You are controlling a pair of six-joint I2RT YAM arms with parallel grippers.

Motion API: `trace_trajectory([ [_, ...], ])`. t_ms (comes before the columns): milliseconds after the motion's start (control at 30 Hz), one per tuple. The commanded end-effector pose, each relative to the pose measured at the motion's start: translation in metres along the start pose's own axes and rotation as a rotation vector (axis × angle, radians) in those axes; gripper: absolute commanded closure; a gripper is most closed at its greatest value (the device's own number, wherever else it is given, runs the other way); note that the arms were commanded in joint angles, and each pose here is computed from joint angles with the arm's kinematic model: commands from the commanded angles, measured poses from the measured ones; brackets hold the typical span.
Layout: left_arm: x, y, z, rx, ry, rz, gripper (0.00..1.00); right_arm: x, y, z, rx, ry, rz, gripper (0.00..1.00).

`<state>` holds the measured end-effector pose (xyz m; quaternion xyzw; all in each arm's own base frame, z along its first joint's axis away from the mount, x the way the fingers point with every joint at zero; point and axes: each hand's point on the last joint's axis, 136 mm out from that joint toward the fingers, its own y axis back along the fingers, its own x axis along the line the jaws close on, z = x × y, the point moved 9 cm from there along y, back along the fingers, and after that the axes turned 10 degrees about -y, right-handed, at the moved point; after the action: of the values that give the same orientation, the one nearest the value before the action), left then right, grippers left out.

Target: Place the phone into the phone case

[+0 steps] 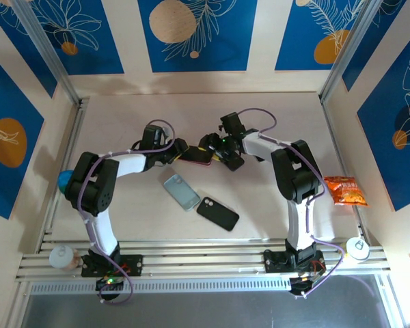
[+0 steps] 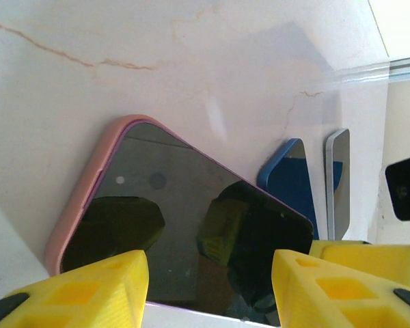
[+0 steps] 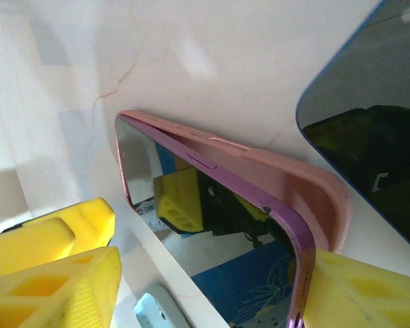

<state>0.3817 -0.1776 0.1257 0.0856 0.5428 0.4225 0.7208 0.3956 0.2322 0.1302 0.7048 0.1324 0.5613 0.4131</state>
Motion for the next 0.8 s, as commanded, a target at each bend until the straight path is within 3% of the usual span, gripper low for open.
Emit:
trace_trajectory([
  [0,-0.015,0.007,0.008,-0.001,-0.044,-0.031,0.48,-0.001,-0.005,-0.002,0.033,-0.006,-0.049,0.32],
  [767,-0.020,-0.022,0.025,0.024,-0.082,-0.033,0.48,0.009,0.017,-0.004,0.025,0.004,-0.087,0.26],
])
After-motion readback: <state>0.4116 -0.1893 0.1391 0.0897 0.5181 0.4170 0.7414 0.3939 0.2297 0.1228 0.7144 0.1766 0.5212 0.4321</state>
